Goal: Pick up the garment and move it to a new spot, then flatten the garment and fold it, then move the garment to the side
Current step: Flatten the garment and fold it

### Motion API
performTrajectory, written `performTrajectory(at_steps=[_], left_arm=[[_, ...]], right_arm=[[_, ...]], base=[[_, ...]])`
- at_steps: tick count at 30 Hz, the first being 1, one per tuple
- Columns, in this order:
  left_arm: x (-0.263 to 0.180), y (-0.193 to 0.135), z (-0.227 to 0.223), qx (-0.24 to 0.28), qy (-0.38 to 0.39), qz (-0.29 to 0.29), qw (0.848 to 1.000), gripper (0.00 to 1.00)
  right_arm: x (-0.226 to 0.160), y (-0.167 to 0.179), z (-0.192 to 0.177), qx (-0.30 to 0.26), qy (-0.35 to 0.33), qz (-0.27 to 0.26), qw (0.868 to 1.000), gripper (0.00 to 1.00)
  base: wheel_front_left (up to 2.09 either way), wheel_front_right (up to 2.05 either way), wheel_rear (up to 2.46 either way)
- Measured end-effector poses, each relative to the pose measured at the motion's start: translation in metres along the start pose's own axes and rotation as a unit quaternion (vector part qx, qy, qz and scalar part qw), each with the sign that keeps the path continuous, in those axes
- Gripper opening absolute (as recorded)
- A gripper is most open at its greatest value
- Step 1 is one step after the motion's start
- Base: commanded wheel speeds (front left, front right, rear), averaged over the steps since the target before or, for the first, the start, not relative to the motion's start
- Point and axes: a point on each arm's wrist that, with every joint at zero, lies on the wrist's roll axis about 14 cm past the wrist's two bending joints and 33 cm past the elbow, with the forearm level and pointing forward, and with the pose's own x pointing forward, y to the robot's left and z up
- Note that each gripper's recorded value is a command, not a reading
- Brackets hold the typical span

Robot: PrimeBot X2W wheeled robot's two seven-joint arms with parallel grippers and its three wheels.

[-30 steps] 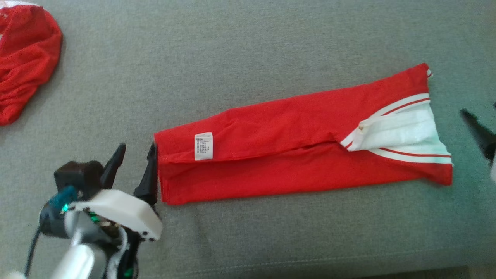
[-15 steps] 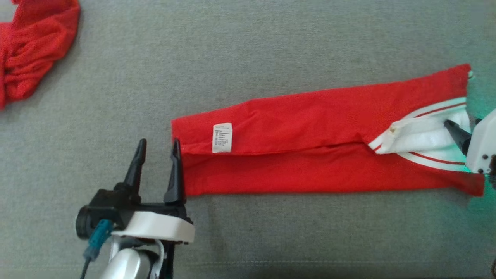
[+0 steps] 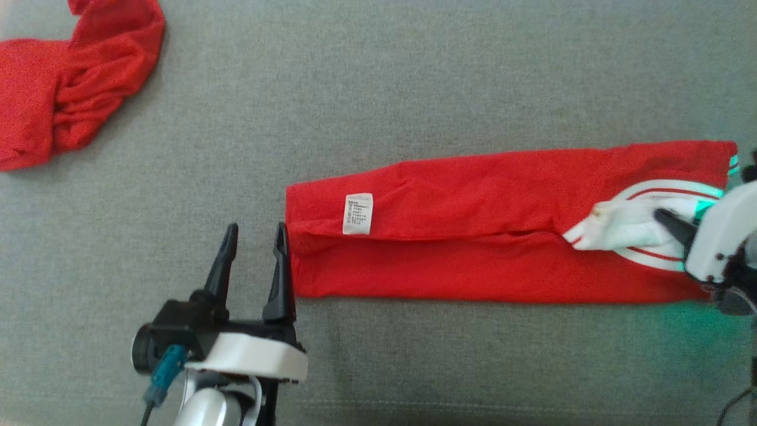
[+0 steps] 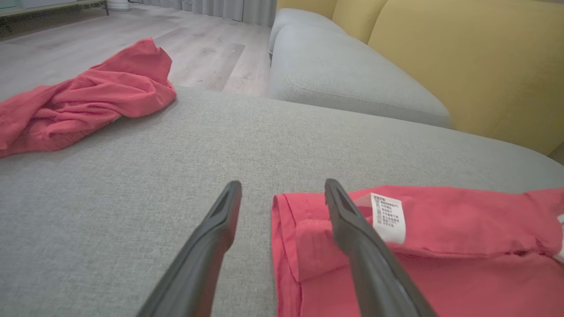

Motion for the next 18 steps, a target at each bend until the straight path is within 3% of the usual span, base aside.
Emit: performTrajectory(at_steps=[6,12,15,18], left_arm=[[-0.016,0.006,0.005,0.004,-0.007,0.007,1.0,1.0],[-0.034,0.01,0.01,-0.006,-0.014,0.015,1.0,1.0],[-0.044,0.011,0.008,-0.008,-0.013,0.016,1.0,1.0],[-0.049,0.011,0.007,-0.009,-0.011,0.017,1.0,1.0]], right_arm=[[-0.031,-0.041,0.015,0.06,-0.055,-0.046,0.996,0.0],[-0.094,-0.11,0.04,0.099,-0.119,-0.139,0.978,0.0],[-0.114,-0.102,0.058,0.091,-0.142,-0.13,0.977,0.0],[-0.126,-0.068,0.072,0.063,-0.161,-0.089,0.981,0.0]], base=[[0.0,0.0,0.0],[0.0,0.0,0.0],[0.0,0.0,0.0],[0.0,0.0,0.0]])
